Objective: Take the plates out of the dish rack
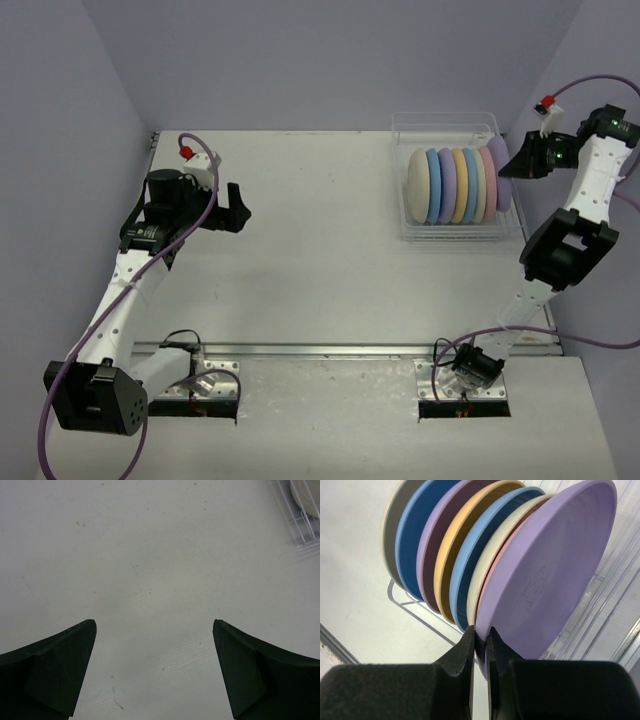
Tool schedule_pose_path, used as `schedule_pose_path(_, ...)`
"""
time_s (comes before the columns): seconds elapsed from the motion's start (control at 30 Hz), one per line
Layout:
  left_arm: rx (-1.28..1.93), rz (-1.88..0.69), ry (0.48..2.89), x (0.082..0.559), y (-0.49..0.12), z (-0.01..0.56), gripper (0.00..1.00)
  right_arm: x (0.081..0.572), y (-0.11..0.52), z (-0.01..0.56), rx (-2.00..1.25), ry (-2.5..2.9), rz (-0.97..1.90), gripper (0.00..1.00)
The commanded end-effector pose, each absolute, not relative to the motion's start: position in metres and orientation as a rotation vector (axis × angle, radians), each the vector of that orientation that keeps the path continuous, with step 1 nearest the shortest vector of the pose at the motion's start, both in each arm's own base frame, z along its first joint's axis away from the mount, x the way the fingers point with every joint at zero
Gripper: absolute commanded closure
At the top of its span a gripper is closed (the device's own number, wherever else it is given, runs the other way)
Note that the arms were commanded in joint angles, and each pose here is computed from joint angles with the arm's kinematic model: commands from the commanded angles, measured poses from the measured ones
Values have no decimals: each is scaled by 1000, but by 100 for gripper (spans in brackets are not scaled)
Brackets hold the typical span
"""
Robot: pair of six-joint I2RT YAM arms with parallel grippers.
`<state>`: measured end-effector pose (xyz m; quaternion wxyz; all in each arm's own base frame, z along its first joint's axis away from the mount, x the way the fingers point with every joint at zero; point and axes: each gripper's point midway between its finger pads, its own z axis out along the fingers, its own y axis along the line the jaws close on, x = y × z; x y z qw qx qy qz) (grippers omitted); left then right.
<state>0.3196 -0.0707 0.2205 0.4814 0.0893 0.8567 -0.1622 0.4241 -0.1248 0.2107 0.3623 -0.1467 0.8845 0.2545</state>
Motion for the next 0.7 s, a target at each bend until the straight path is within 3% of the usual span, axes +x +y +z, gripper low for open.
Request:
schedule_pose_path(0.0, 211, -377, 2020, 329, -68, 239, 0, 418, -115, 297, -459, 2075, 518, 100)
schedule_pose_path(0.43, 197, -363, 2010, 330, -65, 243, 0, 415, -155, 354, -523, 2018, 15, 100)
schedule_pose_path(0.53, 206, -401, 2003, 328, -71, 249, 0, 406, -124, 363, -622, 1924, 71, 100)
schedule_pose_path(0.6, 215, -441, 1992, 326, -77, 256, 0, 397, -100, 389, -737, 1802, -41, 100)
schedule_pose_path(0.67, 223, -491, 1985, 323, -84, 263, 0, 395, -60, 378, -877, 1739, -85, 100)
